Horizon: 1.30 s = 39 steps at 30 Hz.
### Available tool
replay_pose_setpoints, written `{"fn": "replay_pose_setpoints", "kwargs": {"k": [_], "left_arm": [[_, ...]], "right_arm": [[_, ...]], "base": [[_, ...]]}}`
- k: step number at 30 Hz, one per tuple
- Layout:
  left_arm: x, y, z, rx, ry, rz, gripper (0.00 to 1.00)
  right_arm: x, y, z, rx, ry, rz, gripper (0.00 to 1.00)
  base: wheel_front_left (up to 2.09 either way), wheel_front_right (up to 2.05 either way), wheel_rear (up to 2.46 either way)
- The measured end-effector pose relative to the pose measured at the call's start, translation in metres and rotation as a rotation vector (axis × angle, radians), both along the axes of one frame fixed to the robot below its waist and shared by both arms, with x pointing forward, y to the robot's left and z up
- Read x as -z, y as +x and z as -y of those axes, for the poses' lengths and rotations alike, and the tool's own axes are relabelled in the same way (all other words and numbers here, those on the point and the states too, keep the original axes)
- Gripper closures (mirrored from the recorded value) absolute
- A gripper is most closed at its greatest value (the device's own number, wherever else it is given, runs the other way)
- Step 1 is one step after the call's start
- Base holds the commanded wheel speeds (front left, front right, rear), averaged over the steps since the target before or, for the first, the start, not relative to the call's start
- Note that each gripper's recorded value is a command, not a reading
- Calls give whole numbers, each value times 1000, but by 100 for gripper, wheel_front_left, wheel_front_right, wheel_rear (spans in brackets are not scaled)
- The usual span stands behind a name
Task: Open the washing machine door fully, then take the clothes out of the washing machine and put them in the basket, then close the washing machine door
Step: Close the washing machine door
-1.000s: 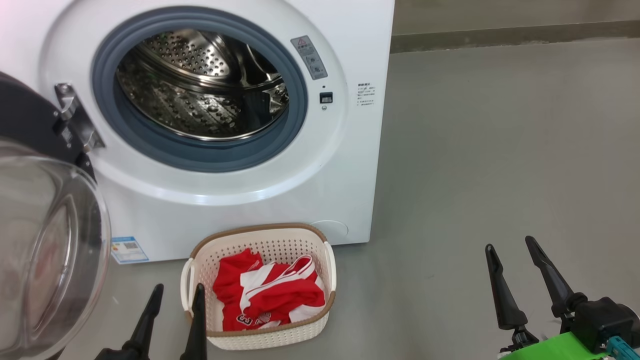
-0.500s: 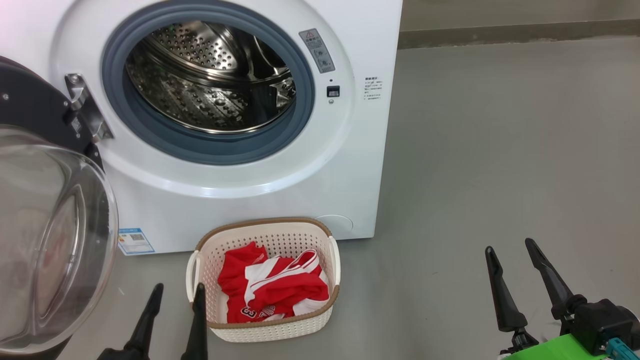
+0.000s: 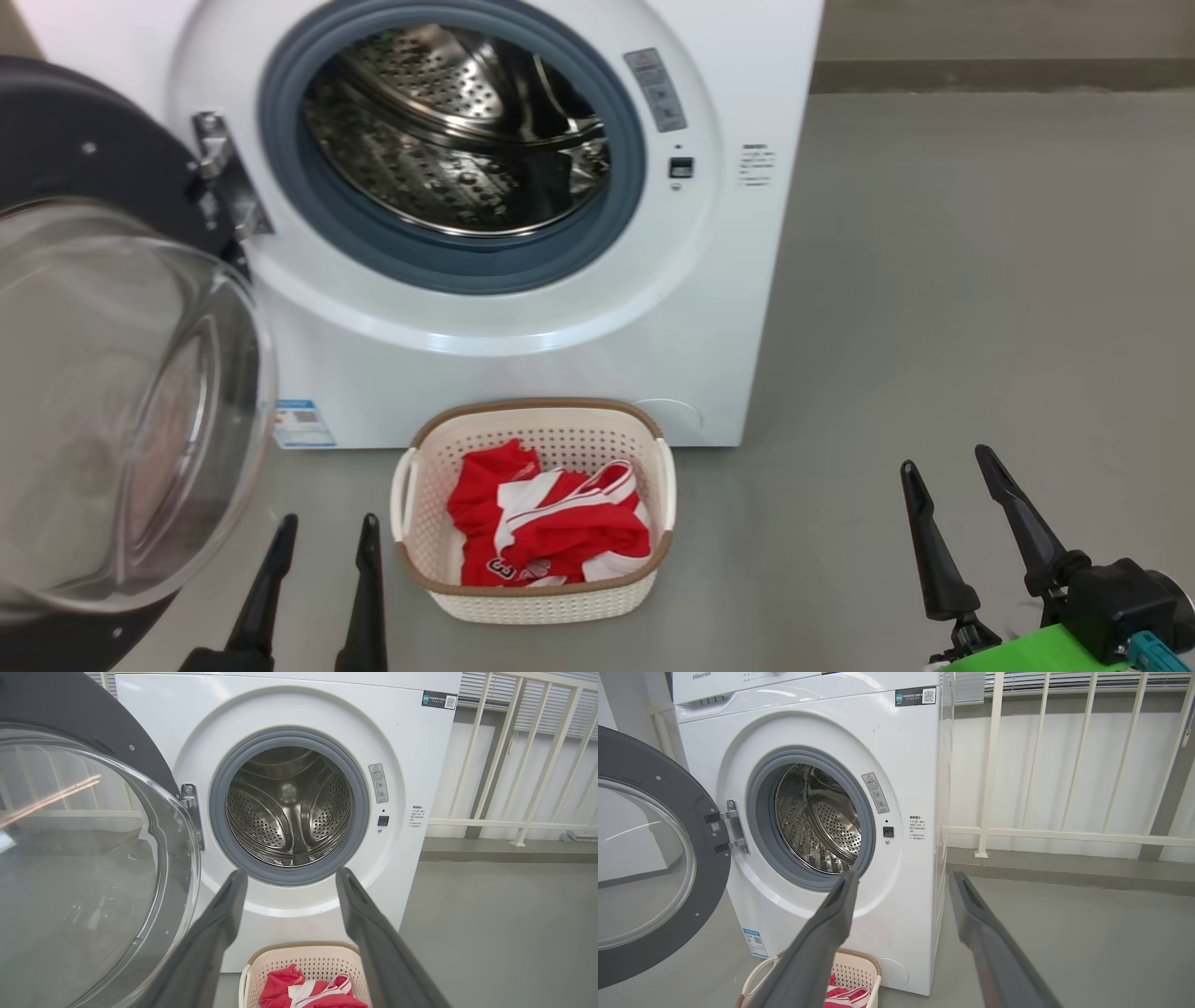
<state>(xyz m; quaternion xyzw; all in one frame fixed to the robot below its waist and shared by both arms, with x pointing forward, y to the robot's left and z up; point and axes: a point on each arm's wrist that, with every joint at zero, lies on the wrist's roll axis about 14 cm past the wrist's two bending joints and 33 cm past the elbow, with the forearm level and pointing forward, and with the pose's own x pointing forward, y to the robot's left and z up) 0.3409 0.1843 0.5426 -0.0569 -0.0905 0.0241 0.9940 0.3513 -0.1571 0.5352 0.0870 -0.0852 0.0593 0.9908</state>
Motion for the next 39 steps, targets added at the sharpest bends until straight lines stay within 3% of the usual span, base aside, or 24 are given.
{"fn": "replay_pose_setpoints", "kwargs": {"k": [39], "left_arm": [[-39, -113, -127, -547, 90, 86, 0]], "right_arm": [[-11, 28, -156, -461, -2, 30, 0]], "base": [[0, 0, 0]]}}
